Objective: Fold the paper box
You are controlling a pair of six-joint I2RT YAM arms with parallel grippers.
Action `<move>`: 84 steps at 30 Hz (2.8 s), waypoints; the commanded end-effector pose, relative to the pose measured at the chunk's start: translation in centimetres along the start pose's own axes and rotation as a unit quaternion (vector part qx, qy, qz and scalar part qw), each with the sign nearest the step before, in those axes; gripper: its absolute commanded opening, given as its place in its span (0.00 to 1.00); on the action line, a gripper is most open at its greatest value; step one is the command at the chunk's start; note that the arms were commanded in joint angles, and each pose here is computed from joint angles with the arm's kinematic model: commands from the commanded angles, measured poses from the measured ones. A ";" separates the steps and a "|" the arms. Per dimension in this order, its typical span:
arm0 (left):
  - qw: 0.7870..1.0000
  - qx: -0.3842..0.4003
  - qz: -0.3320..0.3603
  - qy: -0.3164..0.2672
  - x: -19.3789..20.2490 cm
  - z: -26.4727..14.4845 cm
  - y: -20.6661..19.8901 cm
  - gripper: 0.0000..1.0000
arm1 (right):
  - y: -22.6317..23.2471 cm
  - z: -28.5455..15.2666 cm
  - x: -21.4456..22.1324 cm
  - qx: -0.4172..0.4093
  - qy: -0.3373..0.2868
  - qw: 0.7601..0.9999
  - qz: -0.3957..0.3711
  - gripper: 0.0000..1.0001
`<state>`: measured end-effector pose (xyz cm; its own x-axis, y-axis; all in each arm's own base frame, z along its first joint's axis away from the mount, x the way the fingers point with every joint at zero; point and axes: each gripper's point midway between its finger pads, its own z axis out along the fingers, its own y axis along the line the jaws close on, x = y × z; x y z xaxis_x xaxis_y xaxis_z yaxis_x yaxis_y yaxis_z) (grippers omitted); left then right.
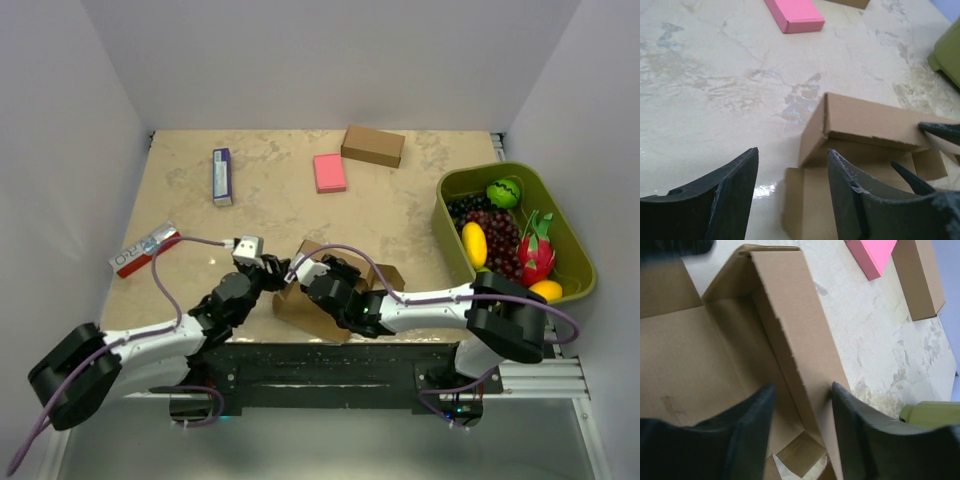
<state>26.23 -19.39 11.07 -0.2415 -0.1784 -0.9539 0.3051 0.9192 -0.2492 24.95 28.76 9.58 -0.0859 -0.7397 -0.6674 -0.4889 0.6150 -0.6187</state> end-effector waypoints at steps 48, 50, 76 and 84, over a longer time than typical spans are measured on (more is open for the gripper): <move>0.981 0.145 -0.076 0.104 0.4 6.7 -2.9 0.51 | -4.2 -2.1 2.1 -0.043 0.086 0.903 0.419 0.42; 0.981 0.142 -0.078 0.108 1.0 6.4 -2.7 0.49 | -4.0 -2.0 2.7 -0.041 0.094 0.904 0.416 0.41; 0.983 0.133 -0.089 0.088 -1.4 3.5 -2.4 0.66 | -6.8 -4.2 -1.2 -0.094 0.058 0.853 0.509 0.77; 0.985 0.130 -0.069 0.096 -3.5 4.5 -2.7 0.75 | -7.0 -4.4 0.2 -0.099 0.053 0.806 0.581 0.80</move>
<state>29.04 -22.54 11.91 -0.4951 -0.2106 -0.8429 0.4511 0.7668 -0.4566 24.96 22.87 15.77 -0.6327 0.1844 -0.7521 -0.1887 0.9052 0.3807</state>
